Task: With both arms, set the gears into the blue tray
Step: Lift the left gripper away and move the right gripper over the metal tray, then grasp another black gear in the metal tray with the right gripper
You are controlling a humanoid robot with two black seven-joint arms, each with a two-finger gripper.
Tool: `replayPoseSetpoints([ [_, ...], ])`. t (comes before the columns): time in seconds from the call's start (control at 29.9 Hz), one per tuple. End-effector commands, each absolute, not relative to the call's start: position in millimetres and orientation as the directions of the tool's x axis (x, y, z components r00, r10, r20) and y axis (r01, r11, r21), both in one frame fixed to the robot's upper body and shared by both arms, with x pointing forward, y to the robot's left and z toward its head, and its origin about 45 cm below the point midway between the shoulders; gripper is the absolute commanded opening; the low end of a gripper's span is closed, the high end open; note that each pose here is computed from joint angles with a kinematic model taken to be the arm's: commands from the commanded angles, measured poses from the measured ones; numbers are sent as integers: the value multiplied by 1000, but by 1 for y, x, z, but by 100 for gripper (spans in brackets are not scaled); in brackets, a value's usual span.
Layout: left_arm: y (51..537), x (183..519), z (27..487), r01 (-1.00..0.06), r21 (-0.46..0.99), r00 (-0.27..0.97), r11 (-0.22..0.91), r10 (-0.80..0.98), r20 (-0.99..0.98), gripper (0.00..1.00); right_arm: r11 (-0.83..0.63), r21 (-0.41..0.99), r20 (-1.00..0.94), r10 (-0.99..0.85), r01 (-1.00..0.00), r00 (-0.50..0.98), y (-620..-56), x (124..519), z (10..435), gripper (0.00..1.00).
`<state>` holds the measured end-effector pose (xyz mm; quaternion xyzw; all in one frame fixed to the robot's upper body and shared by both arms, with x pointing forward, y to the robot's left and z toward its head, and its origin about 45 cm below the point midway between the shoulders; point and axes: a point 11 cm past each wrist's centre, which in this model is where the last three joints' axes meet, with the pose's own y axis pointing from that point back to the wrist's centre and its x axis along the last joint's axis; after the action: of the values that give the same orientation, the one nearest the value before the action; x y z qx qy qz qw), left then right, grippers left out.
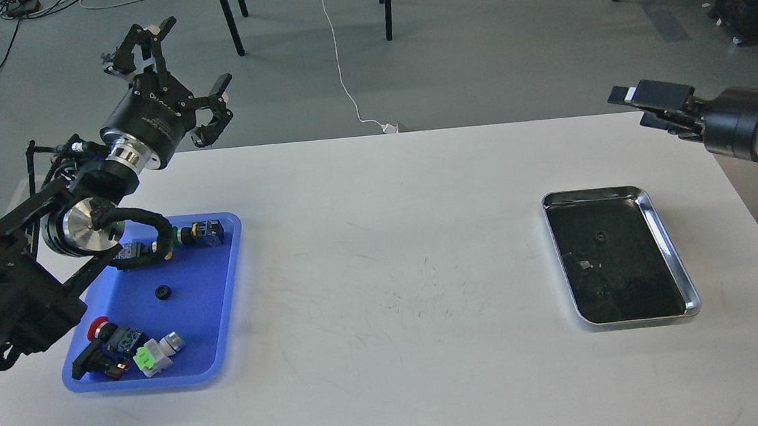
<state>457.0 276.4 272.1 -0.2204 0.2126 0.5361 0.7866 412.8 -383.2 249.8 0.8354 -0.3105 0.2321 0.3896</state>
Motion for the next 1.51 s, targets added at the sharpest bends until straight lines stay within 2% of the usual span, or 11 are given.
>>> replayPoseSetpoints([
  [0.0, 270, 456, 273, -930, -140, 355, 341, 725, -591, 98, -479, 628, 638, -135, -613, 758, -367, 409, 221, 96],
  [0.2, 264, 456, 272, -928, -145, 359, 344, 714, -602, 98, -372, 795, 567, 176, -479, 805, -364, 400, 188, 91],
  [0.4, 266, 454, 268, -930, -141, 351, 338, 712, -608, 98, -258, 887, 458, 379, -384, 804, -372, 389, 165, 75],
  [0.64, 270, 452, 262, -935, -130, 337, 330, 714, -613, 98, -211, 897, 442, 405, -389, 800, -365, 395, 158, 67],
  [1.0, 277, 451, 262, -937, -129, 333, 324, 722, -607, 98, -213, 899, 437, 414, -382, 798, -358, 396, 154, 61],
  [1.2, 276, 451, 262, -937, -127, 334, 327, 722, -606, 98, -220, 900, 436, 420, -377, 796, -351, 398, 149, 51],
  [1.47, 277, 451, 263, -936, -126, 336, 329, 724, -602, 98, -211, 903, 429, 418, -373, 801, -355, 396, 148, 51],
])
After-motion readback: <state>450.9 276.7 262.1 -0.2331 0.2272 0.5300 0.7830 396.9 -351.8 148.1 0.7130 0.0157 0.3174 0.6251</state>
